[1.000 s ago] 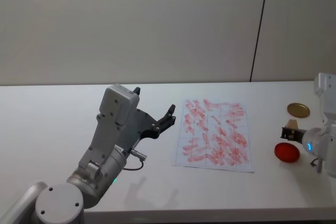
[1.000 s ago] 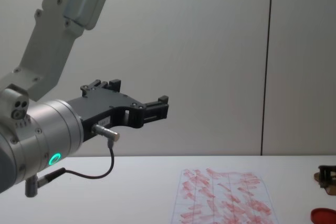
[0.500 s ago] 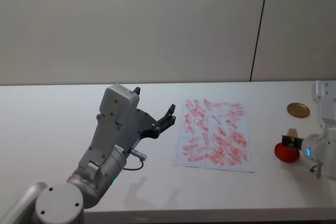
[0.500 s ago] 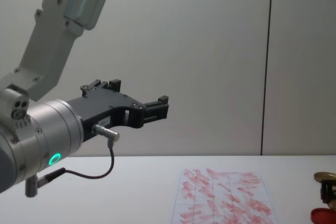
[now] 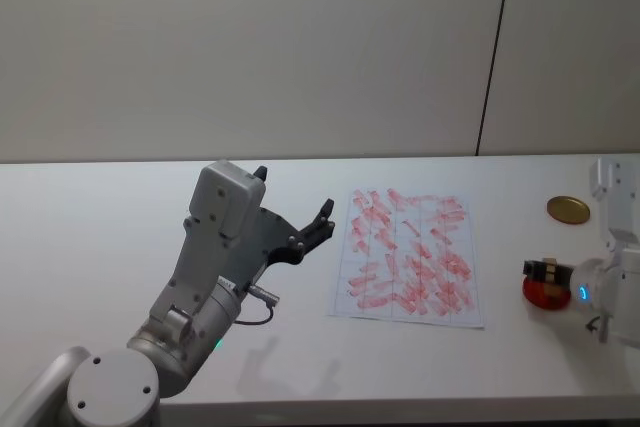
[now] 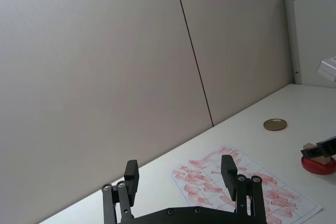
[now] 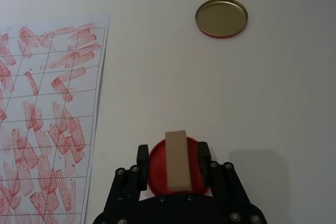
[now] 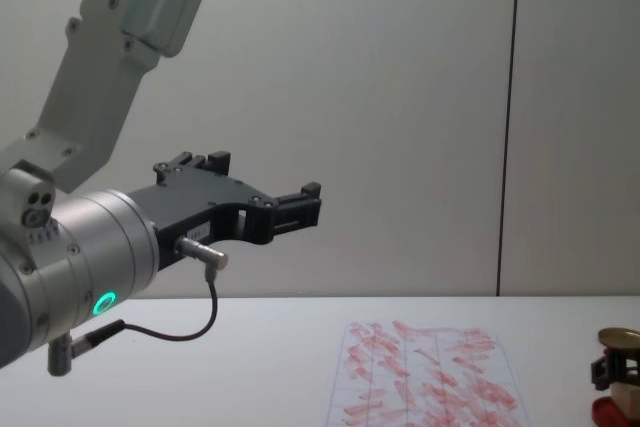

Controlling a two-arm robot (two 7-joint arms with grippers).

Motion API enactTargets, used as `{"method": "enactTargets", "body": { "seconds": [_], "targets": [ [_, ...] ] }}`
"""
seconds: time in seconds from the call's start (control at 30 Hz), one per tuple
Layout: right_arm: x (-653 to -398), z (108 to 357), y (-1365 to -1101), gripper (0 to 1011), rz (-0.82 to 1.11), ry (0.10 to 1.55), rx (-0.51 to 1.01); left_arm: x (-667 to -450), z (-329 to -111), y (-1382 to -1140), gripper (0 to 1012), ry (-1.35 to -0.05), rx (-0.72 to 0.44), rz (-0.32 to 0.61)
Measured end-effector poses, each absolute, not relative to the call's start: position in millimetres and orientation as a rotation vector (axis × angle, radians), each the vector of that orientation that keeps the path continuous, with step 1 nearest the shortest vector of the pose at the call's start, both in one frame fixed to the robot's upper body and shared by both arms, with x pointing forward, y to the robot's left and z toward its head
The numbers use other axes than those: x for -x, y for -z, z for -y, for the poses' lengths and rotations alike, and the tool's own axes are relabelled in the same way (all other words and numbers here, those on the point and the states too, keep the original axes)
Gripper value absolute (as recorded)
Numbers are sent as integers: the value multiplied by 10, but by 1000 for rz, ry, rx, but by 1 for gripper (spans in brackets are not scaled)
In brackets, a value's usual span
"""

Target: Use the one hand to pick up the stamp and affix it onto the A4 paper.

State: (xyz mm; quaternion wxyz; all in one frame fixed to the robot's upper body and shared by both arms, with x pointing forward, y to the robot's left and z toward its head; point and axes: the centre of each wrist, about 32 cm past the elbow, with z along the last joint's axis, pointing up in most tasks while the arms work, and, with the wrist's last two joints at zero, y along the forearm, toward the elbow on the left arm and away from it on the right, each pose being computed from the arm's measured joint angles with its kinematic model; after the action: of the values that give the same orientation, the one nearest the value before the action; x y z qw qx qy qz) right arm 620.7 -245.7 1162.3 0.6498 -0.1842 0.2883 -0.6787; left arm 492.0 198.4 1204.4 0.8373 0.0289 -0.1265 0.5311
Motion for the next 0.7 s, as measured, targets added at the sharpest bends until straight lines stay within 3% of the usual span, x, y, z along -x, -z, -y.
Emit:
{"method": "enactTargets", "body": {
  "seconds": [0.5,0.7],
  "targets": [
    [-6137,2456,-11769,957,-562,1539,330,-4920,-1984,-12044,993,-1124,-61,268],
    [-6061,2470,-11843,1001,-504,1539,288,-4920,-1984,-12044,993,-1124,-61,268]
  ]
}}
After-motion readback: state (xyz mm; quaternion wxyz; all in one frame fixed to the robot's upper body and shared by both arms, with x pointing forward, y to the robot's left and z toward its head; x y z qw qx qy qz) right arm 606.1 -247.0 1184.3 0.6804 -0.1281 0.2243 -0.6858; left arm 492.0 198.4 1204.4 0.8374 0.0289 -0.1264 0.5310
